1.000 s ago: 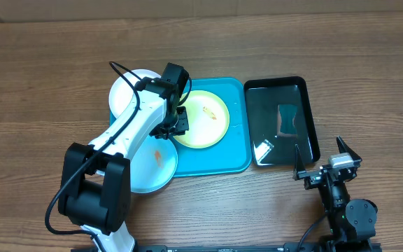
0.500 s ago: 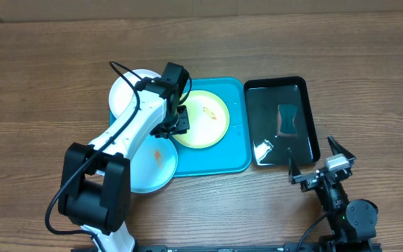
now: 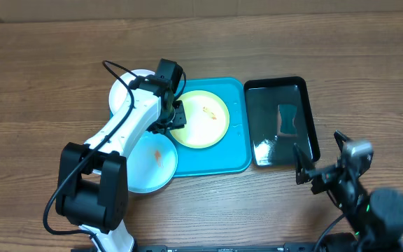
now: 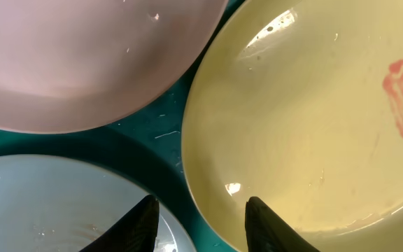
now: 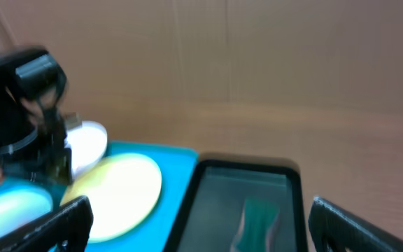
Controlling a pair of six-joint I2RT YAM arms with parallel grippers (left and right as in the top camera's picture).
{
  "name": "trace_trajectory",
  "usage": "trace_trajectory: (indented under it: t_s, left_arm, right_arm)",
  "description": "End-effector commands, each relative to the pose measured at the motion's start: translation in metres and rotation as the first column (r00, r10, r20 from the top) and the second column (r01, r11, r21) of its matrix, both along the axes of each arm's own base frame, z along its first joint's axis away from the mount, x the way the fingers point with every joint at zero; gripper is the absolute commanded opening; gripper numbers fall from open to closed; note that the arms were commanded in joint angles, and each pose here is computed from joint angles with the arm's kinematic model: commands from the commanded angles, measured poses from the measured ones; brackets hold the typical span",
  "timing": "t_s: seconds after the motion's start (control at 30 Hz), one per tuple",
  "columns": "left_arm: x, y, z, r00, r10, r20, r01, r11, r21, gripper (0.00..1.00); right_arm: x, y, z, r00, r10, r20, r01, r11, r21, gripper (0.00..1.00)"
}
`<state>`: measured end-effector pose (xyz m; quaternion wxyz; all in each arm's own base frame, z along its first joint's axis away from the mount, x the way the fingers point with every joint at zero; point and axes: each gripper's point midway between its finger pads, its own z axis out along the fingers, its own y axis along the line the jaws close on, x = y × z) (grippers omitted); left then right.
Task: Clean dirty plates on tray and stack at the side
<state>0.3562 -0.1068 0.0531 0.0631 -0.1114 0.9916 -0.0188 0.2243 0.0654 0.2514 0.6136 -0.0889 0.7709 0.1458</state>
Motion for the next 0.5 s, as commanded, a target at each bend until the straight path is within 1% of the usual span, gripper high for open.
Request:
trace_trajectory:
  t_s: [0.0,0.13,0.23,0.27,0.37,0.43,0.47]
  left_arm:
    - [0.007,0.003,0.002,1.0,0.011,0.01,-0.011,1.0,-0.009,0.42]
    - [0.008,0.004,0.002,1.0,0.013,0.01,-0.013,1.0,-0.009,0.39]
    - [0.006,0.003,0.0,1.0,0.011,0.005,-0.01,1.0,-0.009,0.33]
    - [0.004,0.003,-0.001,1.0,0.01,0.001,-0.01,1.0,-0.009,0.33]
    - [0.002,0.004,-0.005,1.0,0.01,-0.004,-0.01,1.0,-0.004,0.36]
    - [0.002,0.004,-0.006,1.0,0.011,-0.002,-0.011,1.0,-0.004,0.37]
    - [0.003,0.005,-0.007,1.0,0.012,0.001,-0.012,1.0,-0.006,0.37]
  right_arm:
    - [0.016,-0.001,0.029,0.988,-0.023,-0.151,0.024,1.0,0.001,1.0]
    - [0.033,0.003,0.048,0.94,-0.02,-0.342,0.014,1.0,-0.022,1.0]
    - [0.042,0.018,0.052,0.89,0.053,-0.453,-0.053,0.999,0.012,1.0]
    - [0.043,0.022,0.049,0.863,0.077,-0.5,-0.073,0.997,0.027,1.0]
    - [0.047,0.024,0.029,0.791,0.075,-0.607,-0.074,0.997,0.026,1.0]
    - [0.054,0.025,0.016,0.763,0.071,-0.643,-0.073,0.997,0.023,0.99]
    - [0.06,0.025,0.009,0.749,0.069,-0.659,-0.072,0.997,0.022,0.96]
